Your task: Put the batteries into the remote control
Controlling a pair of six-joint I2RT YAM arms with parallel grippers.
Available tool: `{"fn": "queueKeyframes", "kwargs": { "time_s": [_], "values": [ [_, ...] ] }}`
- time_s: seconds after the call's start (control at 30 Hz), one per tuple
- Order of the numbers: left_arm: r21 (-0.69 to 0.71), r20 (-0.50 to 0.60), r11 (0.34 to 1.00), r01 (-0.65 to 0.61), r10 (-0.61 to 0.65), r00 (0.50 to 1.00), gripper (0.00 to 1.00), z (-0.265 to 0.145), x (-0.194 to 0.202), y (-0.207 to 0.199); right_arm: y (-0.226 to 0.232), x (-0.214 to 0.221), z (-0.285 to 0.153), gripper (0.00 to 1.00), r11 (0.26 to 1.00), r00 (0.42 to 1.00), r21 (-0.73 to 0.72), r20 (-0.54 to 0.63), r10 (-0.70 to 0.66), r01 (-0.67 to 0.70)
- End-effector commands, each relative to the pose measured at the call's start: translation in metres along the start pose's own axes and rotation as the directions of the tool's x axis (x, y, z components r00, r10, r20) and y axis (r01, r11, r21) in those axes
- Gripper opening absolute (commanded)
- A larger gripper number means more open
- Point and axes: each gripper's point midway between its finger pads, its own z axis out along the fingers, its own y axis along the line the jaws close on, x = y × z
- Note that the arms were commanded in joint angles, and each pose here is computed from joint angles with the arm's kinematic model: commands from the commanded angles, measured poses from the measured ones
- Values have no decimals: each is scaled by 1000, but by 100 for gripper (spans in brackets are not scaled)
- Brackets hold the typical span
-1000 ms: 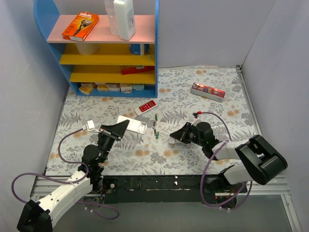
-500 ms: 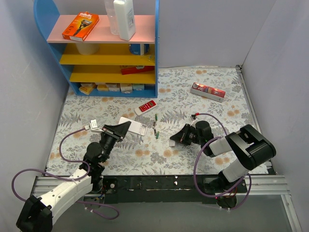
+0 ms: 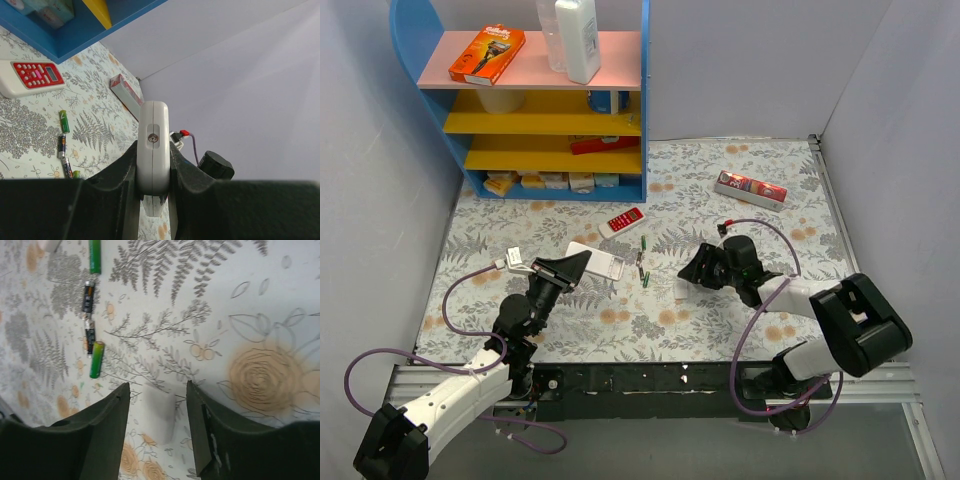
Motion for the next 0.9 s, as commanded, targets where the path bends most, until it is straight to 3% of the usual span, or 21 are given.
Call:
{"fn": "queueKeyframes", "kwargs": {
  "time_s": [0.0, 0.13, 0.2, 0.43, 0.77, 0.87],
  "values": [
    [-172, -70, 984, -52, 40, 997, 0, -38, 33, 90, -54, 4, -23, 60, 950, 991, 281, -56, -124, 135],
    [-189, -69, 981, -47, 35, 997, 0, -39, 33, 94, -52, -21, -44, 87, 905, 979, 373, -42, -202, 203],
    [-195, -69, 980, -41, 28, 997, 0, -40, 34, 96, -30, -42, -49, 92, 911, 971, 343, -6, -241, 228],
    [-223, -73, 974, -32, 16, 997, 0, -41, 36, 102, 36, -62, -45, 85, 914, 944, 245, -18, -329, 323],
    [-259, -80, 966, -2, -20, 997, 0, -44, 40, 110, 85, -38, -2, 77, 888, 903, 178, -152, -402, 425],
    [-253, -87, 968, 3, -25, 996, 0, -45, 41, 108, 110, -32, 3, 77, 896, 895, 69, -125, -429, 439]
  ]
}}
